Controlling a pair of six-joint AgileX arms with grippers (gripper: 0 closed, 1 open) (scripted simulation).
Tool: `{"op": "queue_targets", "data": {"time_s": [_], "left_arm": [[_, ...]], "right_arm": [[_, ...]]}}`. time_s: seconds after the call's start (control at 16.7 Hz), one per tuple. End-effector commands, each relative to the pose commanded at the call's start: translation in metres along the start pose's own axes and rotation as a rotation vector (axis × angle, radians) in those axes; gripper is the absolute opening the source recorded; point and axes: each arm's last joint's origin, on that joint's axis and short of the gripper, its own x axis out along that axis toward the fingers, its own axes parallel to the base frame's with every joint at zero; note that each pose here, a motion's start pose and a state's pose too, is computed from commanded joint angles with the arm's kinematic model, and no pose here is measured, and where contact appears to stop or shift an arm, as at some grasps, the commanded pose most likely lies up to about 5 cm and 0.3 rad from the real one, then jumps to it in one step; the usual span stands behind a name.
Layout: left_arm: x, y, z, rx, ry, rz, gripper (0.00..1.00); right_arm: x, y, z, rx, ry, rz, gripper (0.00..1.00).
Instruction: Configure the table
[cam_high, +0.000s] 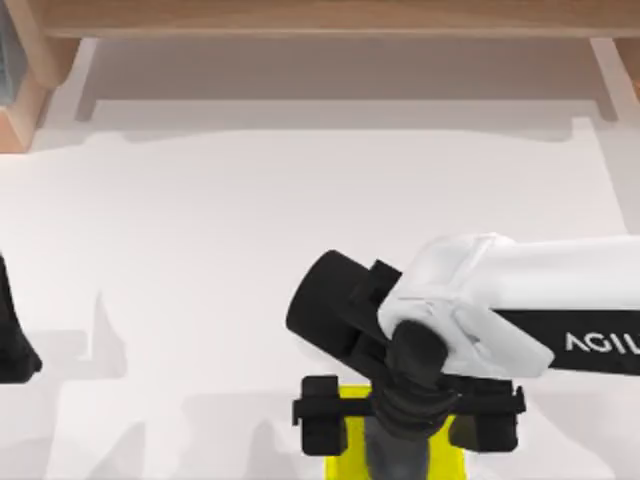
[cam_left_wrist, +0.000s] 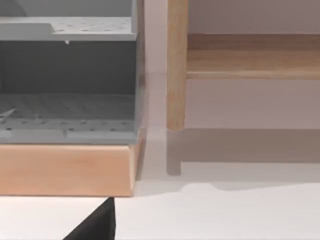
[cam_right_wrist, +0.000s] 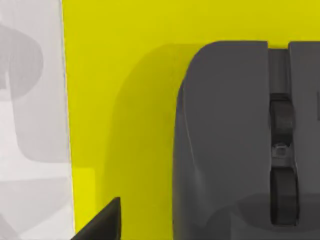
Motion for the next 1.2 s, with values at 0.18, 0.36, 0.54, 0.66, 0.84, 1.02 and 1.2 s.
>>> {"op": "queue_targets", "data": {"time_s": [0.18,0.36,0.54,0.66,0.84,1.02,1.2], "left_arm": [[0.000,0.000,0.000,0.000,0.000,0.000,1.00],[0.000,0.000,0.000,0.000,0.000,0.000,1.00],[0.000,0.000,0.000,0.000,0.000,0.000,1.00],[0.000,0.000,0.000,0.000,0.000,0.000,1.00],[0.000,0.000,0.000,0.000,0.000,0.000,1.00],[0.000,0.000,0.000,0.000,0.000,0.000,1.00],[0.000,0.000,0.000,0.000,0.000,0.000,1.00]], "right_arm": [[-0.002,-0.001,0.003,-0.004,-0.014,0.023,1.00],[-0.006,-0.008,0.018,-0.028,-0.079,0.116,1.00],[-0.008,-0.022,0.038,-0.071,-0.197,0.241,1.00],[-0.009,-0.037,0.053,-0.103,-0.311,0.320,1.00],[-0.012,-0.067,0.074,-0.158,-0.535,0.406,1.00],[-0.018,-0.105,0.090,-0.223,-0.806,0.425,1.00],[-0.023,-0.147,0.099,-0.300,-1.087,0.351,1.00]]}}
